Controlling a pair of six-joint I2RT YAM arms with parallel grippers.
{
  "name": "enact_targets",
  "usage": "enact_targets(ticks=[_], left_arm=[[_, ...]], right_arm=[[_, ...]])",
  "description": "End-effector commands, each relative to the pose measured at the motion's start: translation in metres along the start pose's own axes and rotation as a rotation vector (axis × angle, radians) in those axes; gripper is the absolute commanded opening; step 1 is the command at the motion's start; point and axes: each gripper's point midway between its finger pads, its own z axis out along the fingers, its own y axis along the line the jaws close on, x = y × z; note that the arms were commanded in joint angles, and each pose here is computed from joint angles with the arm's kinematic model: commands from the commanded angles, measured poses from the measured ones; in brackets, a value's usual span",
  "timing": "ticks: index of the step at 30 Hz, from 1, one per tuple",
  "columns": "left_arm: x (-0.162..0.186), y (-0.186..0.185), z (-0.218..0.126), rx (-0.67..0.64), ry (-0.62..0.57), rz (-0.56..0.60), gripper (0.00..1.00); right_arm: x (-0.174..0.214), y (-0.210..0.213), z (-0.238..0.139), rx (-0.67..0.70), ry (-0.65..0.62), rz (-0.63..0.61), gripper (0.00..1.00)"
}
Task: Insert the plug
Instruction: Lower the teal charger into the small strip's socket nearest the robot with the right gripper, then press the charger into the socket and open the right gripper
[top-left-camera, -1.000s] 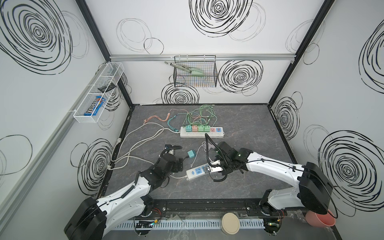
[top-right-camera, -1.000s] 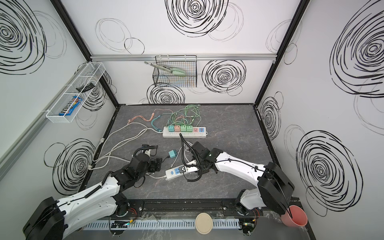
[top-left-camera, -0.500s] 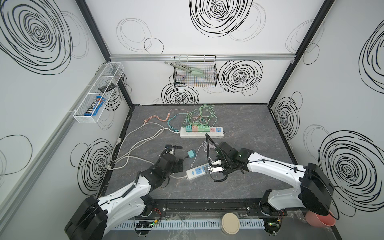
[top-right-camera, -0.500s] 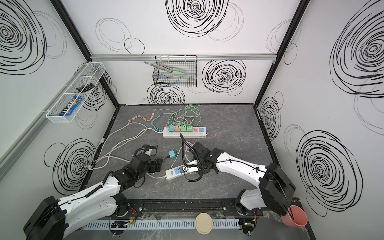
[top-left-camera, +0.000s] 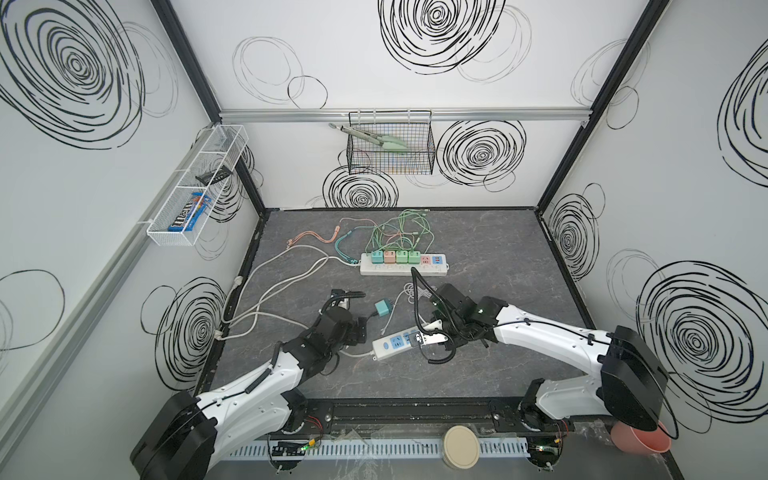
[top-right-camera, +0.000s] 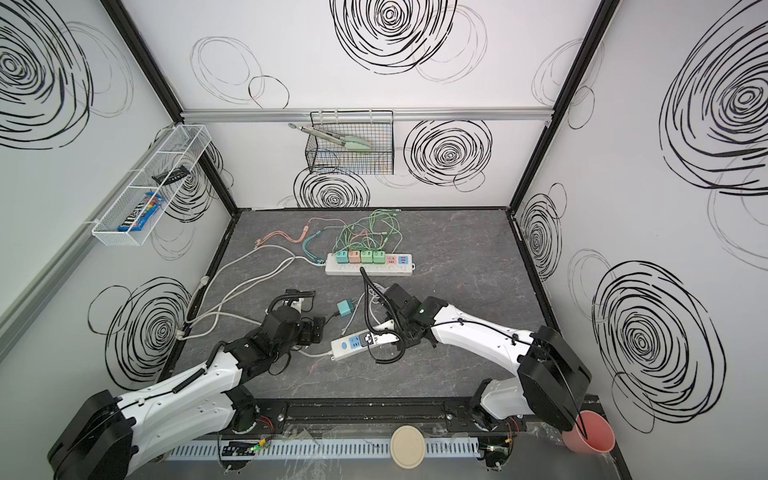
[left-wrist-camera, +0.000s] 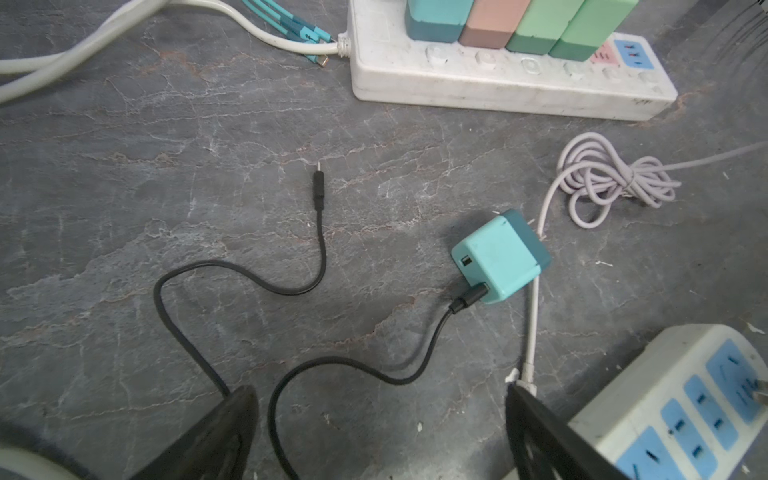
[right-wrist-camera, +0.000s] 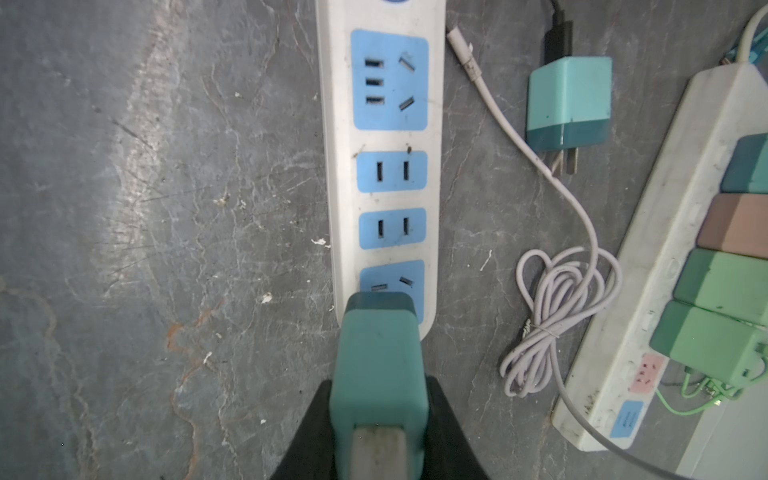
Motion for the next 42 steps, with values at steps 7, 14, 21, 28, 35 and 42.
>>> enact_targets(ticks=[7,14,21,28,35,42], left_arm=[[-0.002,0.000,0.004,0.006,-0.009,-0.006,0.96],[-0.003,-0.001,0.003,0.014,-0.014,-0.008,0.96],[-0.009,-0.005,0.002,0.021,-0.019,-0.006,0.96],[-0.010,-0.004,0.002,0.010,-0.017,-0.009,0.96],[-0.022,-0.010,-0.005,0.031,-0.051,-0.023,0.96],[-0.044,-0.021,-0.009,0.048,-0.077,-0.007,0.96]], right_arm=[[-0.002,0.028,0.005,-0.119,-0.019,-0.015,0.00],[0.012,0.041,0.012,-0.238,0.111,0.018,0.00],[0.018,0.049,0.035,-0.385,0.218,0.090,0.00],[0.023,0.048,0.068,-0.415,0.194,0.096,0.00],[0.014,0.053,0.034,-0.452,0.201,0.185,0.00],[0.024,0.047,0.011,-0.398,0.322,0.236,0.11]])
